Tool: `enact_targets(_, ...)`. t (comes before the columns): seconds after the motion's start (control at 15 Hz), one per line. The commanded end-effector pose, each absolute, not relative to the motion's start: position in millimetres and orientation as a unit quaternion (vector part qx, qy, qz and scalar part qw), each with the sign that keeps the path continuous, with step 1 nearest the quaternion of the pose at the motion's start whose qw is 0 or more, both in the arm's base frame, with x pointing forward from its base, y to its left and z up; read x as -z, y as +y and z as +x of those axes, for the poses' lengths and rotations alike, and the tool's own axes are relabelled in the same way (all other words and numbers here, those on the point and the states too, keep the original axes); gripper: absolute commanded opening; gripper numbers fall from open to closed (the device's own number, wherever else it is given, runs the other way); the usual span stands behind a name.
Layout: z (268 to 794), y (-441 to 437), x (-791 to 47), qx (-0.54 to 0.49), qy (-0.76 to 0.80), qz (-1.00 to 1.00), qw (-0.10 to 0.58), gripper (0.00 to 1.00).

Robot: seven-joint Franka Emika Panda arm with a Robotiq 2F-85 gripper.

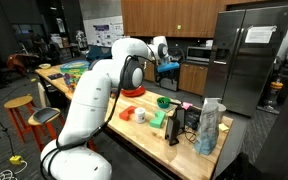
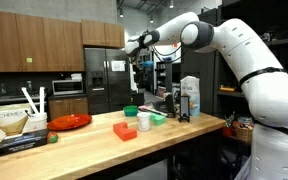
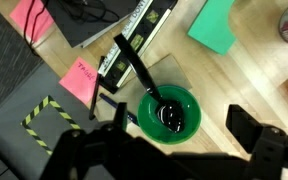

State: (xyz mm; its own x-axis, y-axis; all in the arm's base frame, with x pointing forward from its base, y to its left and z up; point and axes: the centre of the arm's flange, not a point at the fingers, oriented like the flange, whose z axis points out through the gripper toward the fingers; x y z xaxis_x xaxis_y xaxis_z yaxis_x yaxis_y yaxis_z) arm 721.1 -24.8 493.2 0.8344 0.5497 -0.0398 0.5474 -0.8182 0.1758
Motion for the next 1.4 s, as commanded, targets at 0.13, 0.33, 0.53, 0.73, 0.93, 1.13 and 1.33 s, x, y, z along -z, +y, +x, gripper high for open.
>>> enact_targets(0.13,743,-38,-505,0.042,0.253,0.966,0.035,1.0)
enact_targets(0.33,737,-42,-510,0.025,0.245,0.969,0.022,1.0)
enact_targets(0.53,725,-38,-500,0.026,0.254,0.966,0.03,1.0)
enact_targets(0.73,727,-38,-503,0.021,0.254,0.966,0.03,1.0)
enact_targets(0.93,718,-43,-493,0.042,0.257,0.965,0.029,1.0)
enact_targets(1.13,705,-53,-487,0.046,0.248,0.968,0.019,1.0)
enact_targets(1.33,705,-57,-481,0.036,0.228,0.973,-0.01,1.0)
